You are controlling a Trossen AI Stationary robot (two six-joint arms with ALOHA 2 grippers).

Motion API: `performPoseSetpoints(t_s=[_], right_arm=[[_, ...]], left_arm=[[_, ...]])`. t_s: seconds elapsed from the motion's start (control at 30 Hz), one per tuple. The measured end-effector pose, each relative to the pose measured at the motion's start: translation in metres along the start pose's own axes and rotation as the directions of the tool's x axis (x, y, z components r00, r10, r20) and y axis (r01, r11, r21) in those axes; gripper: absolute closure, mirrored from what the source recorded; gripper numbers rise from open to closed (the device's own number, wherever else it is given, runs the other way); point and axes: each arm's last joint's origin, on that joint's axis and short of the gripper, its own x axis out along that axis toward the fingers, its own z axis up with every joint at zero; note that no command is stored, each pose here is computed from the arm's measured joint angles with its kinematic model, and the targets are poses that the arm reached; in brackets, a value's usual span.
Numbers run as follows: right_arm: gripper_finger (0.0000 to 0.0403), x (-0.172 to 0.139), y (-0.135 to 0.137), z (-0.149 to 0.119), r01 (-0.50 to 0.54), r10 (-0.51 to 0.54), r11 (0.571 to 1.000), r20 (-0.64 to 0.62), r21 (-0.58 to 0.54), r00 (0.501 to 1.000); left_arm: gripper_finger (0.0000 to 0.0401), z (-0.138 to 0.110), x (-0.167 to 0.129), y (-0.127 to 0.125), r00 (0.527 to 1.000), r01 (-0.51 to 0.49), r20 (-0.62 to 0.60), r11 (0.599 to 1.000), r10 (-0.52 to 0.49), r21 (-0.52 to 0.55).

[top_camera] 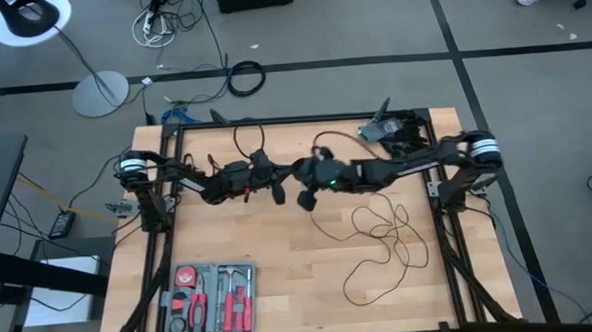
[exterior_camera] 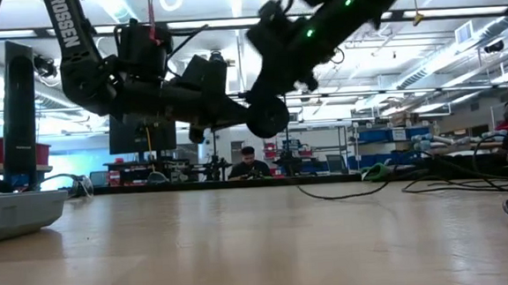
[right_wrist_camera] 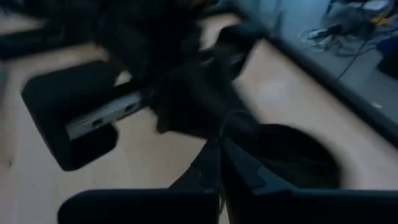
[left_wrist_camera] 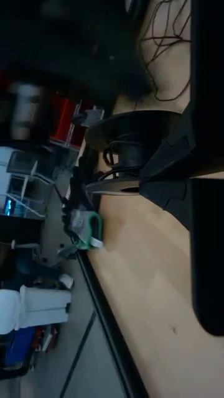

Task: Coil cords
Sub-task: Coil the black wire on the spool

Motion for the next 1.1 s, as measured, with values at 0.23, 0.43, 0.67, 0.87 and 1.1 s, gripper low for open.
performPoseSetpoints(t_s=[0.23, 0.43, 0.67, 0.87, 1.1], right_arm=[[0.0403, 0.019, 0.013, -0.029, 0.011, -0.010, 1.000, -0.106, 0.006, 0.994], [0.0402, 0.009, 0.004, -0.056, 0.107, -0.100, 0.990, -0.075, 0.089, 0.992], [0.0400, 0.001, -0.008, -0.079, 0.027, -0.055, 0.976, 0.123, 0.218, 0.991], [0.0380, -0.003, -0.017, -0.096, -0.003, -0.043, 0.952, 0.140, 0.307, 0.989], [0.0358, -0.004, -0.017, -0.104, -0.074, 0.038, 0.945, 0.117, 0.318, 0.992]], left_arm=[[0.0401, 0.007, 0.000, -0.002, 0.997, 0.029, 0.066, 0.999, -0.028, -0.025], [0.0401, 0.007, -0.015, -0.001, 0.983, 0.108, 0.152, 0.994, -0.101, -0.036], [0.0401, -0.007, -0.030, 0.003, 0.989, 0.101, 0.109, 0.994, -0.096, -0.043], [0.0401, -0.015, -0.040, 0.007, 0.994, 0.088, 0.074, 0.995, -0.085, -0.042], [0.0401, -0.014, -0.041, 0.007, 0.993, 0.089, 0.087, 0.995, -0.085, -0.042]])
